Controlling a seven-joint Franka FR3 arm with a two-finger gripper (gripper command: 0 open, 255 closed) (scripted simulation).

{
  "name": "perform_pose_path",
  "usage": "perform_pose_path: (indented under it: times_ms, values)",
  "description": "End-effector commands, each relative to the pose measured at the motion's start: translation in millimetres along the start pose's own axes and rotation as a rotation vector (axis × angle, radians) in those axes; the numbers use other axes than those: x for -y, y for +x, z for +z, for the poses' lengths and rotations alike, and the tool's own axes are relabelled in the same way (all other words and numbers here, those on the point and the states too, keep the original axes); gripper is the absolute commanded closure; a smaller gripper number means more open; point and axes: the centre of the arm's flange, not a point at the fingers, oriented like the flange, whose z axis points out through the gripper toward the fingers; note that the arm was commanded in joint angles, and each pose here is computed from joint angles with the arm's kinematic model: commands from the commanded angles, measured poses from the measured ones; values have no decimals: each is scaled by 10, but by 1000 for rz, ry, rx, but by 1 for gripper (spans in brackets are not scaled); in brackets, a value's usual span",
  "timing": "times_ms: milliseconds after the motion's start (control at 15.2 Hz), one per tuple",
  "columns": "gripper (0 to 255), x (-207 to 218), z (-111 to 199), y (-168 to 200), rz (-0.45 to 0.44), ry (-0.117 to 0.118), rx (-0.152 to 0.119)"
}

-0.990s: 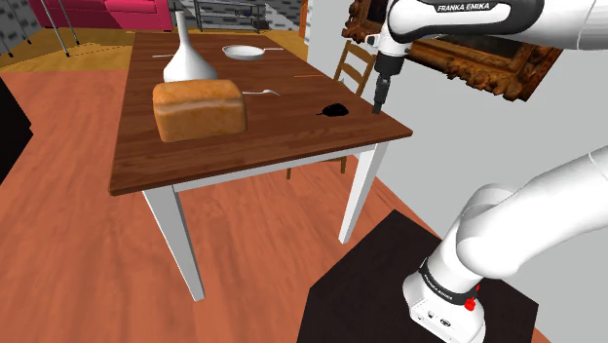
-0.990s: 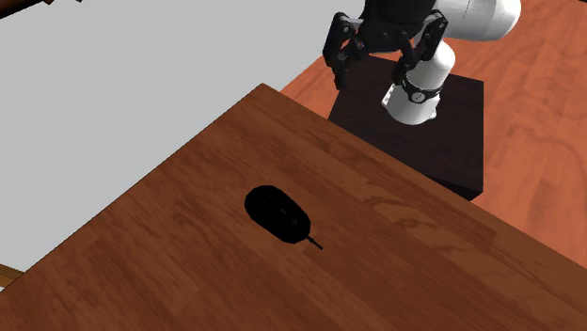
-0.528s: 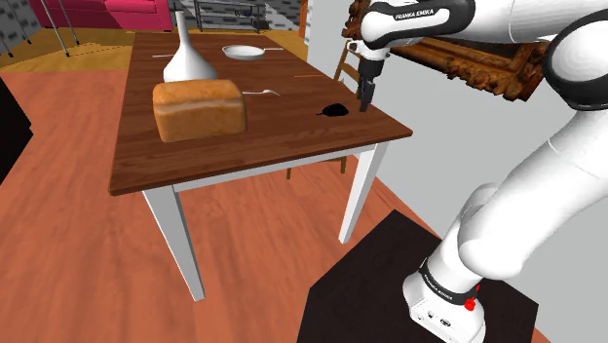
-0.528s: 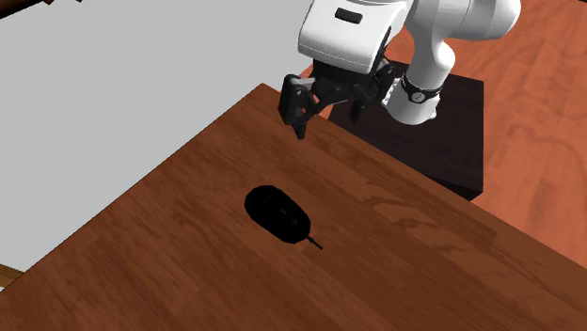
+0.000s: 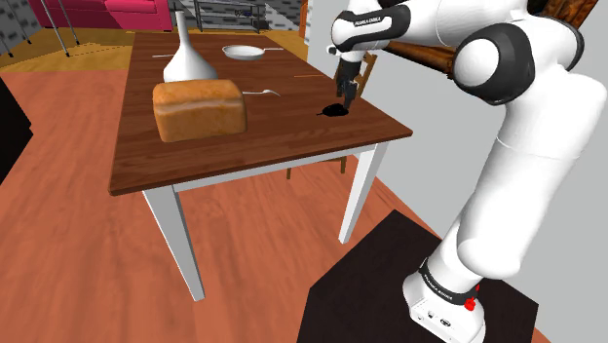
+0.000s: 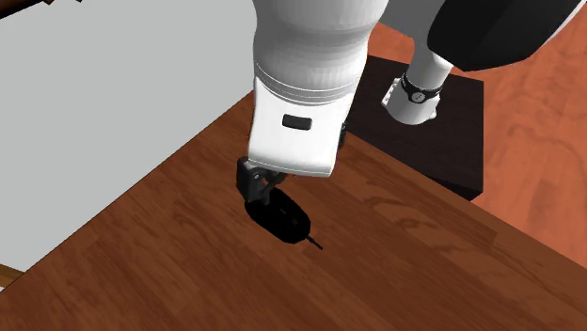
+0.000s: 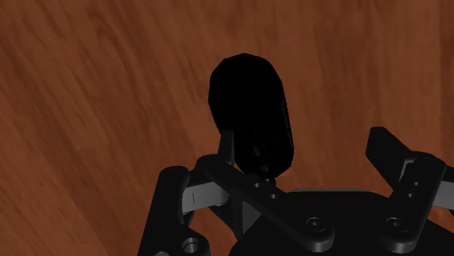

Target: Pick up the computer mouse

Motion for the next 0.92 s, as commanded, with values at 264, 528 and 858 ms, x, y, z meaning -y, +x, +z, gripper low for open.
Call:
perform_pose_path:
  times_ms: [264, 528, 858]
  values:
    - [0, -285, 308, 158, -87, -4, -4]
    - [0, -269, 518, 165, -87, -4, -4]
    - [255, -258, 543, 171, -87, -4, -3]
